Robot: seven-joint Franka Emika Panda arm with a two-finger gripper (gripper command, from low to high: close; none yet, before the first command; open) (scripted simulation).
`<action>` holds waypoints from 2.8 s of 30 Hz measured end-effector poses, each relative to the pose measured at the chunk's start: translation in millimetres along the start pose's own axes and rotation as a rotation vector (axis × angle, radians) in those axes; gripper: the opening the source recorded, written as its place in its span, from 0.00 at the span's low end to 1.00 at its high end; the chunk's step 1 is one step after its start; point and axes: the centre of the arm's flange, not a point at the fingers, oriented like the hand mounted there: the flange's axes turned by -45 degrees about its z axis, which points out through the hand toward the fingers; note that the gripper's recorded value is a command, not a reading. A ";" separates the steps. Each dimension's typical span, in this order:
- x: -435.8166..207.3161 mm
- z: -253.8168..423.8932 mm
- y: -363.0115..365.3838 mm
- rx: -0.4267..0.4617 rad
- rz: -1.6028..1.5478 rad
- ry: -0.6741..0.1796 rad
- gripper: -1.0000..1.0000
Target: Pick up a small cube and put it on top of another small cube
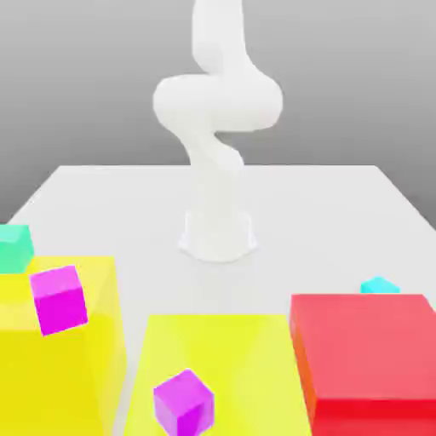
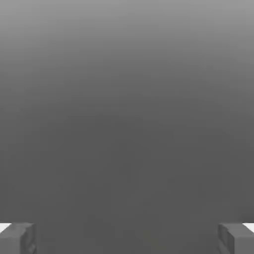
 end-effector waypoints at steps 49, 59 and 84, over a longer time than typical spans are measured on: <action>-440.7 270.8 -285.6 0.225 -0.470 -0.693 0.00; -414.7 245.7 -288.0 0.214 -0.515 -0.721 0.00; -118.2 298.1 81.7 -0.371 0.753 -0.718 0.00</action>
